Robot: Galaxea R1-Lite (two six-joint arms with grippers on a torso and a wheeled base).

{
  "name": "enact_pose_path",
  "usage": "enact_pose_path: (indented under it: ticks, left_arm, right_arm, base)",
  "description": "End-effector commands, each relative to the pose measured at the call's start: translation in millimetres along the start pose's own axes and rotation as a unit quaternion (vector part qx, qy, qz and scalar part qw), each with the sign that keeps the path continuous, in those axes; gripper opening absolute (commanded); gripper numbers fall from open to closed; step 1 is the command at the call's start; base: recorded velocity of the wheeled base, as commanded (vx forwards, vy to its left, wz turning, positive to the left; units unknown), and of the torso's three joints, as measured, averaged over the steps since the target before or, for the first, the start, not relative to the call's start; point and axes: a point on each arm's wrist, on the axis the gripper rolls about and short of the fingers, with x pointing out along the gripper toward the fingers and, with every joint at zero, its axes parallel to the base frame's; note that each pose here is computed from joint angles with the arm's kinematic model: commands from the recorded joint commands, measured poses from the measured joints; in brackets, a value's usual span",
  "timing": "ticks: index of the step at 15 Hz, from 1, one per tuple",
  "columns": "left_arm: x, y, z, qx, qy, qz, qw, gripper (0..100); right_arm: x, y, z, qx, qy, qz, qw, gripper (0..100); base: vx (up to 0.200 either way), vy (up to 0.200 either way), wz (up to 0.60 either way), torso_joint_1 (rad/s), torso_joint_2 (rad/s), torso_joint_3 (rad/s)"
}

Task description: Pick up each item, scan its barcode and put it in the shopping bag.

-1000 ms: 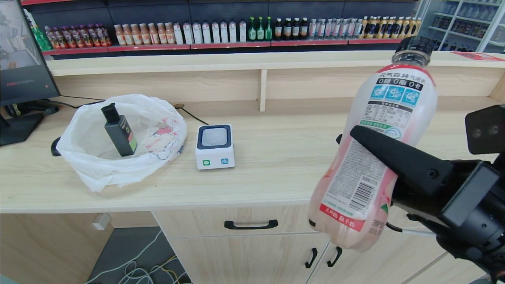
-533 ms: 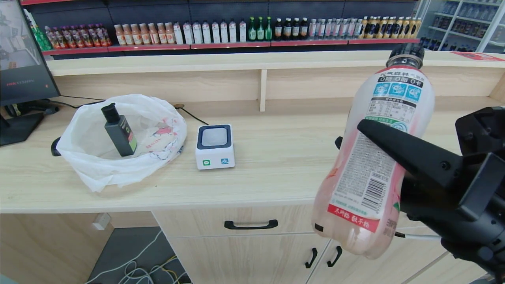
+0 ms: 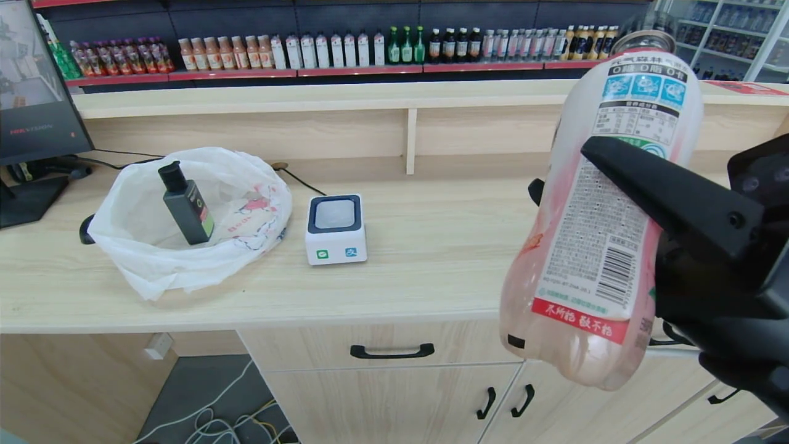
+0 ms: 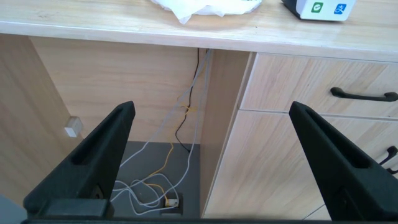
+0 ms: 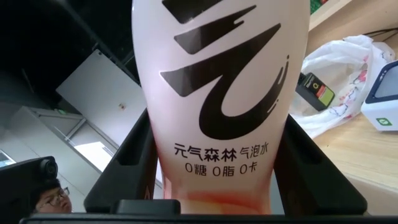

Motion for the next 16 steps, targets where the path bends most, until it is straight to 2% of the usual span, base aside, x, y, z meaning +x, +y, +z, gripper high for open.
enact_pose_path:
  ticks: [1,11,16]
  left_arm:
    - [0.0,0.0,0.0,0.000,0.000,0.000,1.0000,100]
    - [0.0,0.0,0.0,0.000,0.000,0.000,1.0000,100]
    - [0.0,0.0,0.0,0.000,0.000,0.000,1.0000,100]
  right_arm:
    - [2.0,3.0,-0.7,0.001,0.001,0.008,1.000,0]
    - [3.9,-1.1,-3.4,0.000,0.005,0.002,1.000,0]
    - [5.1,-5.2,-6.3,-0.038,0.010,-0.004,0.999,0]
  base:
    - [0.000,0.000,0.00,0.000,0.00,0.000]
    - [0.000,0.000,0.00,0.000,0.00,0.000]
    - [0.000,0.000,0.00,0.000,0.00,0.000]
